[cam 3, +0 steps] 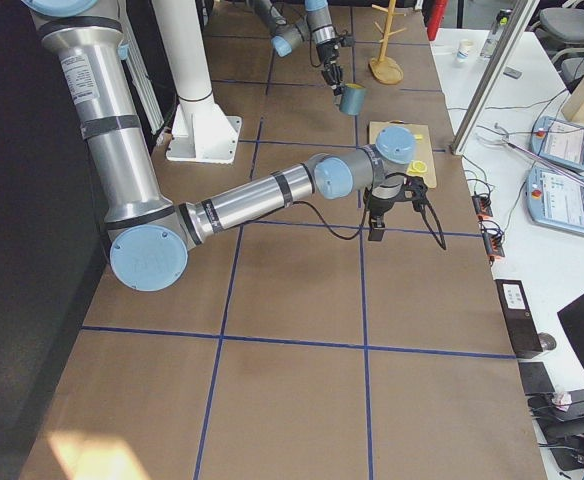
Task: Hang cup on storage rack
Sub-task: 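Lift the mug and carry it toward the wooden mug rack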
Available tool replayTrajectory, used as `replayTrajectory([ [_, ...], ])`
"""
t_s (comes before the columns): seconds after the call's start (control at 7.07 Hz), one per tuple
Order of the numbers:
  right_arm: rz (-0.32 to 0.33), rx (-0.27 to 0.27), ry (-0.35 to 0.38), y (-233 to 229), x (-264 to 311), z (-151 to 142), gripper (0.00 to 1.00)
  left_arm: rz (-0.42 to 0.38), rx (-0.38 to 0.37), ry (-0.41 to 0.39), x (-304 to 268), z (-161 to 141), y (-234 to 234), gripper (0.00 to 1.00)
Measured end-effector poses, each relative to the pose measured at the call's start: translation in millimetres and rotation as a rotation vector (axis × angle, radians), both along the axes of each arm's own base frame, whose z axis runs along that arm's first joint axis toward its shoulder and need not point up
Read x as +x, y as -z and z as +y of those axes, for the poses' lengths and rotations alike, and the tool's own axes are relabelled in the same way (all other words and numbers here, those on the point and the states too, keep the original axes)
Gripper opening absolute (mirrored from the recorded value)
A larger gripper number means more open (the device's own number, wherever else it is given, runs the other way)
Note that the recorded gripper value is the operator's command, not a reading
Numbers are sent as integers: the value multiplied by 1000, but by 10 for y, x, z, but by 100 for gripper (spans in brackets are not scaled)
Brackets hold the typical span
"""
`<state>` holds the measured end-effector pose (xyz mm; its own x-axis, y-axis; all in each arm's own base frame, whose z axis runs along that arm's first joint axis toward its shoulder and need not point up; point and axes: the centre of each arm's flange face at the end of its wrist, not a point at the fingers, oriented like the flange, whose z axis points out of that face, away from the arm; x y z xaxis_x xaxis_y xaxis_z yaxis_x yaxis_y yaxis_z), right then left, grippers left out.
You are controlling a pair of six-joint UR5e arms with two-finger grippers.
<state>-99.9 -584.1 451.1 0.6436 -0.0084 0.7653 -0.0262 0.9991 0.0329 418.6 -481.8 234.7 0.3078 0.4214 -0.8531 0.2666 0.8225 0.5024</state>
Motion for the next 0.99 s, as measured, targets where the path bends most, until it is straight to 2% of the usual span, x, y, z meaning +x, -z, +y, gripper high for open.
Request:
replayTrajectory([
  [0.28, -4, 8, -11, 11, 108, -10, 100, 70, -161, 131, -570, -467, -52, 0],
  [0.57, -3, 9, -16, 8, 144, -12, 100, 213, -374, 238, -1100, -766, -59, 0],
  [0.71, -2, 13, -17, 18, 147, -18, 100, 333, -486, 268, -1283, -832, -40, 0],
  [0.99, 1, 17, -19, 31, 153, -29, 100, 595, -659, 270, -1483, -986, -248, 0],
])
